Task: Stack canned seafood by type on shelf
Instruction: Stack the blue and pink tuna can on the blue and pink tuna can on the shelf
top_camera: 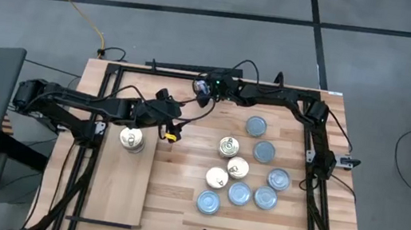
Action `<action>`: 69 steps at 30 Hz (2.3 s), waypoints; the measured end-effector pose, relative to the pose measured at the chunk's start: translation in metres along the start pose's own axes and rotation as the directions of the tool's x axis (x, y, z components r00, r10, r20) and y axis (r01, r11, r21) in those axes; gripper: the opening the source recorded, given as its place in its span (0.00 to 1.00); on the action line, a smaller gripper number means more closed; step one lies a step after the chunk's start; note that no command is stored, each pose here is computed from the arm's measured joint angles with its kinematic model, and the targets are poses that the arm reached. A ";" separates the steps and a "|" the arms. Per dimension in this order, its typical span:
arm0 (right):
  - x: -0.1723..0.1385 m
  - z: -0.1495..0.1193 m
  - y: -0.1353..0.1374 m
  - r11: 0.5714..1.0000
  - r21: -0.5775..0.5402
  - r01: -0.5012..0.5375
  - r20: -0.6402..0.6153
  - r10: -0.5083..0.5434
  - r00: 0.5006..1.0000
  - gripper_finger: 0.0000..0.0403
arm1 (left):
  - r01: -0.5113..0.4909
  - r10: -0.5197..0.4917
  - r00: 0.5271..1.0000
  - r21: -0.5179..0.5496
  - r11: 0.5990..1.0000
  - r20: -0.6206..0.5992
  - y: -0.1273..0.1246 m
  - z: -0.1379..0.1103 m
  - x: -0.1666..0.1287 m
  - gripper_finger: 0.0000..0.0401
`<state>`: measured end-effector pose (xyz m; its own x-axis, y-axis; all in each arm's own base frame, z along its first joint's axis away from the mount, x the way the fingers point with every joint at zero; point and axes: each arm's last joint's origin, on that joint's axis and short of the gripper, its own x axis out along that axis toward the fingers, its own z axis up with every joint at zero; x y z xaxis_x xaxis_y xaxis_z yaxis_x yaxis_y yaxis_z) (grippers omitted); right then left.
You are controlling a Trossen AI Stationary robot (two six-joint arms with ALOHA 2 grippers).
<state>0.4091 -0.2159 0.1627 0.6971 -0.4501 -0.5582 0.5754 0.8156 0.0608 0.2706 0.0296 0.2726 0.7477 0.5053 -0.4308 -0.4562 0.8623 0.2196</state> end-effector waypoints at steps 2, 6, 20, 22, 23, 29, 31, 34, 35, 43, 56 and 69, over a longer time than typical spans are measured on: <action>0.000 0.000 0.000 1.000 -0.016 -0.005 -0.001 0.005 1.000 0.84 | 0.000 0.000 1.000 -0.002 1.000 -0.007 0.000 -0.001 0.000 0.71; 0.000 0.000 0.001 0.999 -0.044 -0.030 -0.007 0.030 1.000 0.78 | 0.000 0.000 1.000 -0.004 1.000 -0.015 0.000 -0.002 0.000 0.71; 0.000 -0.010 -0.006 0.998 -0.058 -0.018 -0.115 0.011 0.993 0.64 | -0.001 0.001 1.000 0.001 1.000 -0.025 0.000 -0.003 0.000 0.71; -0.001 -0.013 -0.004 0.996 -0.073 -0.041 -0.144 0.030 0.989 0.61 | -0.001 0.001 1.000 0.002 1.000 -0.027 0.000 -0.003 0.000 0.71; -0.003 -0.013 -0.004 0.995 -0.082 -0.062 -0.161 0.048 0.986 0.59 | -0.001 0.001 1.000 0.004 1.000 -0.027 0.000 -0.003 0.000 0.71; -0.008 -0.016 0.003 0.973 -0.157 -0.168 -0.223 0.131 0.966 0.52 | 0.000 0.001 1.000 0.045 0.999 -0.029 0.000 -0.003 0.000 0.71; -0.009 -0.017 0.005 0.971 -0.165 -0.175 -0.236 0.133 0.962 0.53 | 0.000 0.001 1.000 0.051 0.999 -0.029 0.000 -0.003 0.000 0.71; -0.015 -0.020 0.010 0.961 -0.194 -0.196 -0.292 0.134 0.947 0.55 | 0.005 -0.004 1.000 0.052 0.999 -0.031 0.000 -0.003 0.000 0.71; -0.018 -0.021 0.012 0.956 -0.209 -0.206 -0.314 0.134 0.940 0.54 | 0.014 -0.012 0.999 0.051 0.999 -0.034 0.000 -0.004 0.000 0.71; -0.057 -0.013 0.035 0.880 -0.264 -0.395 -0.428 0.261 0.866 0.51 | 0.075 -0.075 0.996 0.013 0.997 -0.048 -0.003 -0.005 0.002 0.71; -0.117 0.013 0.094 0.767 -0.432 -0.474 -0.326 0.357 0.875 0.52 | 0.105 -0.106 0.994 -0.057 0.993 -0.016 -0.010 -0.005 0.015 0.82; -0.132 0.019 0.107 0.758 -0.476 -0.446 -0.279 0.351 0.894 0.52 | 0.155 -0.156 0.988 -0.030 0.987 -0.013 -0.012 -0.005 0.014 0.64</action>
<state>0.3866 -0.0757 0.2587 0.7056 -0.0148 -0.7084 -0.0788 0.9919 -0.0993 0.2845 0.0266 0.2597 0.8032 0.3642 -0.4714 -0.3485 0.9291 0.1240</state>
